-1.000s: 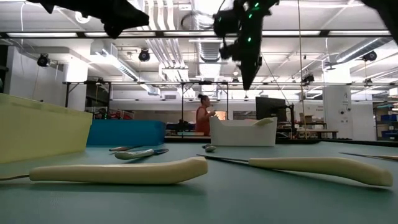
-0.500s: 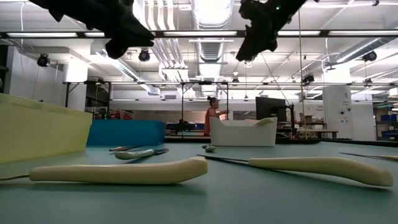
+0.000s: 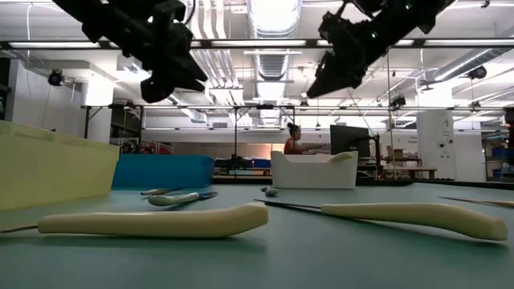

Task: Sort silverware by color (type)
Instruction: Put the left gold knife into the blue bin

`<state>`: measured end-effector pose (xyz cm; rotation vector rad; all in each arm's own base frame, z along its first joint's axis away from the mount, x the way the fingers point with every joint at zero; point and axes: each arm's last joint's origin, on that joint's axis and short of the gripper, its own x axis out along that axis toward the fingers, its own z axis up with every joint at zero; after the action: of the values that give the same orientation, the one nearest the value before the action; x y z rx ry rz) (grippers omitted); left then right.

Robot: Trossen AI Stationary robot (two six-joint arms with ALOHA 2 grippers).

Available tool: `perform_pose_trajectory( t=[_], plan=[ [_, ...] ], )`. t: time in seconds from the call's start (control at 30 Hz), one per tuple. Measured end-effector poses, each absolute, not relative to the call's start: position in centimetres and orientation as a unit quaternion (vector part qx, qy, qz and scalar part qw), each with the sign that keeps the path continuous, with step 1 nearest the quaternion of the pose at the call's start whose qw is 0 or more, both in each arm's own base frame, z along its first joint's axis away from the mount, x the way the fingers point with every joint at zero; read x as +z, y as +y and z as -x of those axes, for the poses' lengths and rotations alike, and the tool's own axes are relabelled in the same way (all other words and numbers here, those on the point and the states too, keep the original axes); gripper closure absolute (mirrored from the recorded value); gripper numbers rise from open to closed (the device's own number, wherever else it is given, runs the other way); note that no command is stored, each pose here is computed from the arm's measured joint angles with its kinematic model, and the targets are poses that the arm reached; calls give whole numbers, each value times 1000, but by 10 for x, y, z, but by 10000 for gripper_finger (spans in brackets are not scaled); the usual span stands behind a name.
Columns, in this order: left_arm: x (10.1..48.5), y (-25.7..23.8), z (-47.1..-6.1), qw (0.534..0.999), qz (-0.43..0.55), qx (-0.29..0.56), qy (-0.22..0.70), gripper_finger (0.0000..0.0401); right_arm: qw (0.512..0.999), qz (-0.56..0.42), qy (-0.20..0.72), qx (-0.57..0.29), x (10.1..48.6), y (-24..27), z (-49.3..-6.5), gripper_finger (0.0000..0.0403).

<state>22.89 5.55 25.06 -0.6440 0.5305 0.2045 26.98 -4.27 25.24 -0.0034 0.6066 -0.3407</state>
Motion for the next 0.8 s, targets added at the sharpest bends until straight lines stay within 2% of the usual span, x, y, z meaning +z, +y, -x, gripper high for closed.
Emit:
perform_pose_trajectory(
  t=[0.27,0.43,0.57,0.67,0.8],
  plan=[
    [260,50,-247,806,432,157,373,324,934,101,307,-152,242,-44,-267,337],
    [268,51,-262,743,437,196,468,324,933,149,280,-169,256,-48,-269,337],
    [271,50,-274,727,431,202,495,324,932,162,276,-169,260,-50,-267,337],
    [268,49,-280,725,428,200,501,324,941,129,250,-186,265,-53,-267,337],
    [261,46,-281,715,424,203,518,324,940,121,264,-181,260,-51,-266,337]
  ],
)
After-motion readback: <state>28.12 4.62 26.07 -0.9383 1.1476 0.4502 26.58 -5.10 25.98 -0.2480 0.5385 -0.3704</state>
